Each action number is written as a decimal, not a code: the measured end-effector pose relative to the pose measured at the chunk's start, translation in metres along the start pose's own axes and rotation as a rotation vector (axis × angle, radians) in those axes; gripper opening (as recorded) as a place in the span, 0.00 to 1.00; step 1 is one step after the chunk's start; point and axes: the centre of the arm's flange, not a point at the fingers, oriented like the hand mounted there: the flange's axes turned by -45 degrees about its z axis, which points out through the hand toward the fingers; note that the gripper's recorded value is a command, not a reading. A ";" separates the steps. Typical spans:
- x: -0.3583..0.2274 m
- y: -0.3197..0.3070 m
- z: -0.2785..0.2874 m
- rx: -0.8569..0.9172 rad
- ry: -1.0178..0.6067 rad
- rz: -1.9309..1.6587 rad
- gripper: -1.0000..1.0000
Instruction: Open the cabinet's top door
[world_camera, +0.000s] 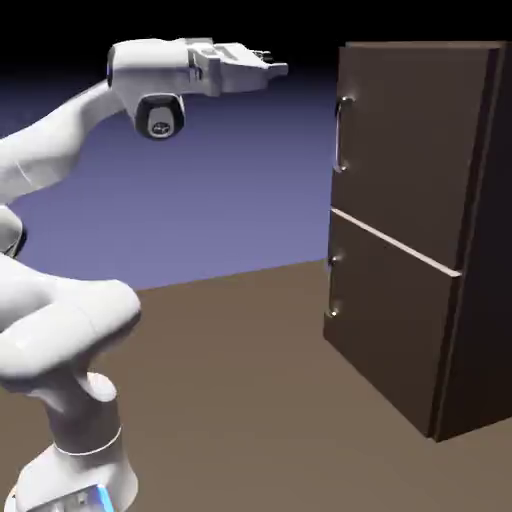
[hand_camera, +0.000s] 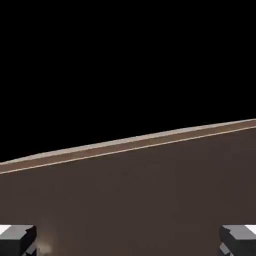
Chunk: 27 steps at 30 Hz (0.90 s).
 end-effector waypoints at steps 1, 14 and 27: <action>-0.009 -0.009 0.006 0.007 0.004 -0.012 0.50; -0.153 -0.057 0.132 0.067 -0.053 -0.137 0.50; -0.146 -0.017 0.102 0.271 -0.067 -0.131 0.00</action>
